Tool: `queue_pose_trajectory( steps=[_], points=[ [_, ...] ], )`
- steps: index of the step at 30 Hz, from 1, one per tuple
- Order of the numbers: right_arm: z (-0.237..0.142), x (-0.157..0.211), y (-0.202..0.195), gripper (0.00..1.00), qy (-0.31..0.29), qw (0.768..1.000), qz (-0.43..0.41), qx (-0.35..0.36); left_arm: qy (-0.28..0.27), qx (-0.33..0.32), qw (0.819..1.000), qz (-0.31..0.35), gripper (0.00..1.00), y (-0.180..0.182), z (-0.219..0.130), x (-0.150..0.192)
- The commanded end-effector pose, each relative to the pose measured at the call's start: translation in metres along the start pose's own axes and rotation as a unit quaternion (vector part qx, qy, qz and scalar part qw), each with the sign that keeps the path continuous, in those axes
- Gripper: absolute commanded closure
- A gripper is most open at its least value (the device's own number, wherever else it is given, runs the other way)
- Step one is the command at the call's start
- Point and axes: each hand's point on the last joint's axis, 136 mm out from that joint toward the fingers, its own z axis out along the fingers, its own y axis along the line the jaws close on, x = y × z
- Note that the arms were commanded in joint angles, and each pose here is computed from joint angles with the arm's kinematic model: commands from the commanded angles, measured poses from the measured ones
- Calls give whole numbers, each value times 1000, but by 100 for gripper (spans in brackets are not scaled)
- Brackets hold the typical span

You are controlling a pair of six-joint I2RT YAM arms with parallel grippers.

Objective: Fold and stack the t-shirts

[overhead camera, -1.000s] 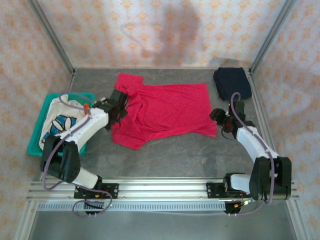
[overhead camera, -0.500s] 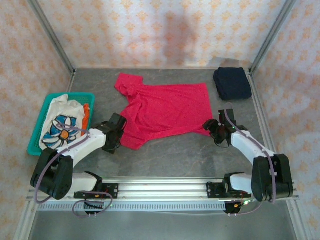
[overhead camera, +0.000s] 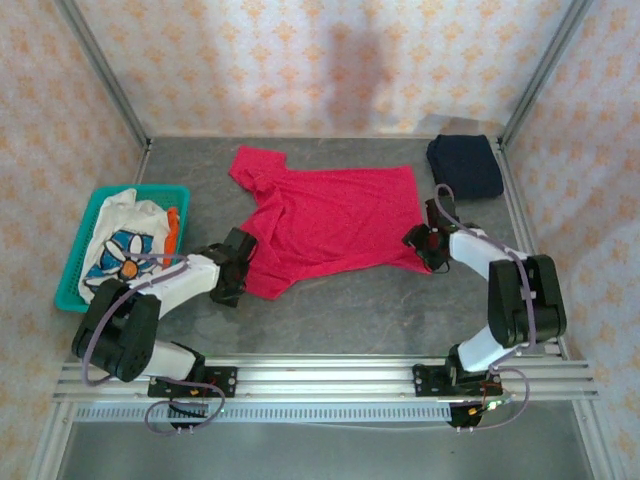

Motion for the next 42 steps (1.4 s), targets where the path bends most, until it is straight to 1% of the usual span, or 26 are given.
queue_pose_trajectory(
  steps=[1,3,5,7,9,12,15,20,23,24,26,28,29,30,31,37,40,42],
  points=[
    [6,5,-8,39,16,999,-24,39,42,22,998,-29,35,-15,17,21],
    [6,6,-9,51,18,998,-31,47,49,28,998,-26,36,-19,16,24],
    [4,6,-9,73,15,998,-32,46,47,26,998,-23,39,-20,14,23],
    [1,6,-9,89,12,999,-30,44,49,24,998,-22,39,-19,11,23],
    [-1,6,-9,99,9,999,-27,40,47,24,998,-17,39,-19,3,23],
    [-4,6,-7,100,5,999,-24,33,47,37,998,-12,37,-21,-8,24],
    [-6,7,-7,100,3,999,-21,27,54,51,997,-11,37,-29,-12,27],
    [-7,8,-8,100,2,999,-22,24,54,52,997,-4,39,-36,-5,30],
    [-11,7,-6,100,-2,1000,-22,19,52,36,998,-12,50,-27,8,30],
    [-13,7,-5,100,-4,1000,-21,16,54,38,998,-14,58,-26,11,30],
    [-16,6,-3,100,-7,1000,-22,11,57,39,998,-11,79,-27,16,32],
    [-21,6,0,100,-9,1000,-22,4,54,37,998,-7,91,-28,14,31],
    [-24,5,2,100,-11,1000,-22,-2,51,38,998,-4,94,-29,11,30],
    [-26,5,3,100,-12,1000,-21,-6,46,39,998,-1,96,-30,8,27],
    [-30,5,6,100,-13,1000,-20,-13,39,42,998,5,100,-32,2,23],
    [-56,2,16,100,-33,998,-22,-43,-12,78,997,18,100,-38,-44,-5],
    [-81,-5,20,100,-70,995,-20,-69,-37,102,994,23,100,-42,-67,-19],
    [-108,-13,21,100,-118,988,-18,-94,-54,115,991,30,100,-44,-87,-29]
  ],
)
